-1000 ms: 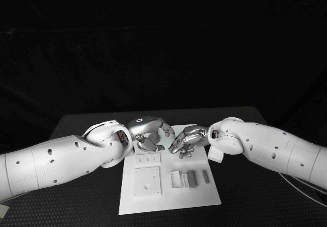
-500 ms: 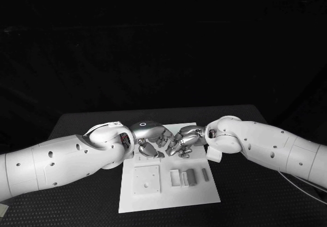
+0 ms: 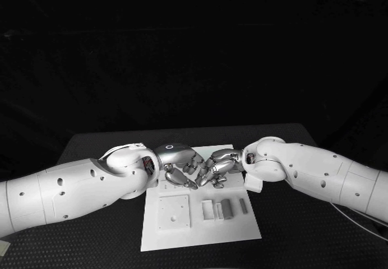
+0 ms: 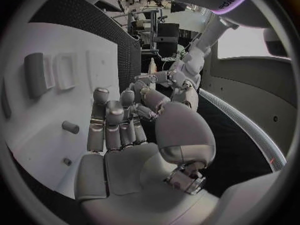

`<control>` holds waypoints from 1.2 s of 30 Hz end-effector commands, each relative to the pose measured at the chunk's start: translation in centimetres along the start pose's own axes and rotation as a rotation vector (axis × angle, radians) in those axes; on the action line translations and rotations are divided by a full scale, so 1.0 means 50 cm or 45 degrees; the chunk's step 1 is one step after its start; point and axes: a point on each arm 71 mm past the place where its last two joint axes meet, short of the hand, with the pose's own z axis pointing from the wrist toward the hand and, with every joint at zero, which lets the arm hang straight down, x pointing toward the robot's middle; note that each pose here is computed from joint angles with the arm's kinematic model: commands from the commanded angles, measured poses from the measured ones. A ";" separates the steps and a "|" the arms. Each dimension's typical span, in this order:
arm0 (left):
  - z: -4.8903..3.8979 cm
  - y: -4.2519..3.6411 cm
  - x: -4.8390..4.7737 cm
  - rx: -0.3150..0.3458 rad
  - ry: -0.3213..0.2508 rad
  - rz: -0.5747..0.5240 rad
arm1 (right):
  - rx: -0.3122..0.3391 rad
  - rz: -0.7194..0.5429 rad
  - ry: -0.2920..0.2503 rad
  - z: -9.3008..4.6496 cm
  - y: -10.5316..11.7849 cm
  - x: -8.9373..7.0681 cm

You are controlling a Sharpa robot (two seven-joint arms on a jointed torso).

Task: Assemble the parts on the task board

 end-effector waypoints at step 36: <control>0.000 0.003 0.003 0.009 0.041 -0.047 | -0.019 0.030 -0.077 -0.013 -0.002 -0.030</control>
